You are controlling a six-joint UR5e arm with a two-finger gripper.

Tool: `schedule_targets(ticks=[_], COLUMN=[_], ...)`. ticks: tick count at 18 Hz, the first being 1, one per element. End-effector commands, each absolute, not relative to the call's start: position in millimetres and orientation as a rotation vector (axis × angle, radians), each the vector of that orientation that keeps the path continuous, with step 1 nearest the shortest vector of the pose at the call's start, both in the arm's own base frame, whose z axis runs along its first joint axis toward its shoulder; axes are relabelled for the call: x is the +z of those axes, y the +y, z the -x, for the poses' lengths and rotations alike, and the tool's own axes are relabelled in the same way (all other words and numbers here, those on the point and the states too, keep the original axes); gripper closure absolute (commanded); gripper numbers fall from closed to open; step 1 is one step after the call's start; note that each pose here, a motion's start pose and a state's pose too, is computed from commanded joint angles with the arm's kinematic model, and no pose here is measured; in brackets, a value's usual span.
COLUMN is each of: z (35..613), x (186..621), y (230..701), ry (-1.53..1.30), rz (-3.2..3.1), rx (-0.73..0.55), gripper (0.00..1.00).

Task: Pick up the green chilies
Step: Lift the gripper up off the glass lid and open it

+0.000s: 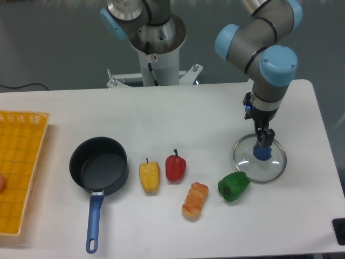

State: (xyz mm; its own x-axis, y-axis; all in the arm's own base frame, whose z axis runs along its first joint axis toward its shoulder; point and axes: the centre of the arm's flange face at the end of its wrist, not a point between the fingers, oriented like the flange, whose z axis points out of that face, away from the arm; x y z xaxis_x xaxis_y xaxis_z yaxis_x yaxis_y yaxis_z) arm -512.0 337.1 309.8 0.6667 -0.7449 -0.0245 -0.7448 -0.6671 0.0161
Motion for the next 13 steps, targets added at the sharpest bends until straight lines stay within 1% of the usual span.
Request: schedule_targets(ticks=[8,9,11,13], z=[503,502,500,498], x=[304,302,302,302], y=[347,348,350,354], ry=[-1.248,-1.194,-1.0,-0.936], rz=[-2.899,-2.93,-3.013,-3.033], rx=[-0.039,-0.034,-0.031,-0.029], gripper=[0.0,0.0,0.0,0.0])
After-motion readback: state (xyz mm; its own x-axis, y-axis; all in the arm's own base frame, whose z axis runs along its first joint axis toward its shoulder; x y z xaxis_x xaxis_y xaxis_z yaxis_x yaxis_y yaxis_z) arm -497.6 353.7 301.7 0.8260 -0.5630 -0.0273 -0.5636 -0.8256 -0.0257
